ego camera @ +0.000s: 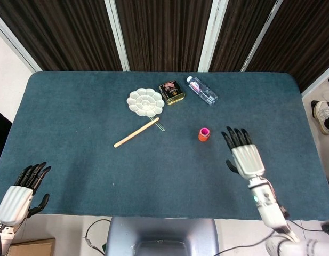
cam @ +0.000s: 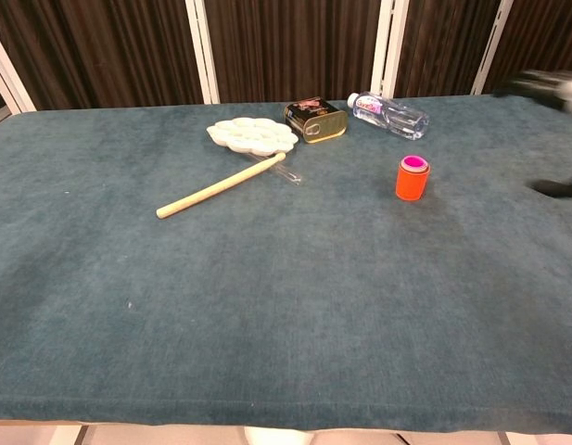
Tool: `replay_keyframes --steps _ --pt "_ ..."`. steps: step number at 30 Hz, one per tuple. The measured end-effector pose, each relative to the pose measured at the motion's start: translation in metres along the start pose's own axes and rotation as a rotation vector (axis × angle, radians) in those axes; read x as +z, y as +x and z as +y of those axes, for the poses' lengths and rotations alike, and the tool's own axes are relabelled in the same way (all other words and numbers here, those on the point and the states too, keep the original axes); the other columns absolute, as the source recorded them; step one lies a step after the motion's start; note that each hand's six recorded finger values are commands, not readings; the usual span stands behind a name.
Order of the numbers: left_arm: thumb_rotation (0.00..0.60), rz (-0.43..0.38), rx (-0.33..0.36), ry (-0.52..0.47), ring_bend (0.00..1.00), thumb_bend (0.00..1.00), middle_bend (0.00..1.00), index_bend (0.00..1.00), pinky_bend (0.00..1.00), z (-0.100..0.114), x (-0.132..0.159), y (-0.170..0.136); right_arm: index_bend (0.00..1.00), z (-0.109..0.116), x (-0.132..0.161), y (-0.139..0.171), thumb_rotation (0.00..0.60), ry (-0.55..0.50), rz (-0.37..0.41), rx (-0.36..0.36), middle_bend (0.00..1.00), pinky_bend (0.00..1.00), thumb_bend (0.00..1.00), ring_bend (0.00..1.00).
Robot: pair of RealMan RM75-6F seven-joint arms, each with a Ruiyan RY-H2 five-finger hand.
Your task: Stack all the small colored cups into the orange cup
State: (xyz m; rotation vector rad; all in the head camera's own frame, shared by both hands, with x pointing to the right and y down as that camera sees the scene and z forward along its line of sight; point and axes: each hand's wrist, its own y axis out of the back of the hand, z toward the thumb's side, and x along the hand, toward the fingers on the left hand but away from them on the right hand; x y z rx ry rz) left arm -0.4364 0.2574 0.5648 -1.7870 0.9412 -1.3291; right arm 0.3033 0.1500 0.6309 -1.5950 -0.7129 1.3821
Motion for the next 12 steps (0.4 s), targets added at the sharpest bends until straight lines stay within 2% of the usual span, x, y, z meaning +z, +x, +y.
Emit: replay_keyframes --steps 4,8,12 --pt "0.600 -0.007 -0.001 0.010 0.00 0.46 0.00 0.00 0.08 -0.002 0.003 -0.001 0.00 -0.006 -0.040 0.072 0.600 0.005 -0.079 -0.011 0.00 0.00 0.41 0.00" --pt "0.600 -0.011 -0.005 0.025 0.00 0.46 0.00 0.00 0.08 -0.005 0.007 -0.001 0.00 -0.009 -0.065 0.098 0.600 -0.059 -0.126 -0.019 0.00 0.00 0.40 0.00" --pt "0.600 -0.013 -0.002 0.036 0.00 0.46 0.00 0.00 0.08 -0.007 0.010 -0.002 0.00 -0.002 -0.086 0.114 0.600 -0.092 -0.161 -0.037 0.00 0.00 0.40 0.00"
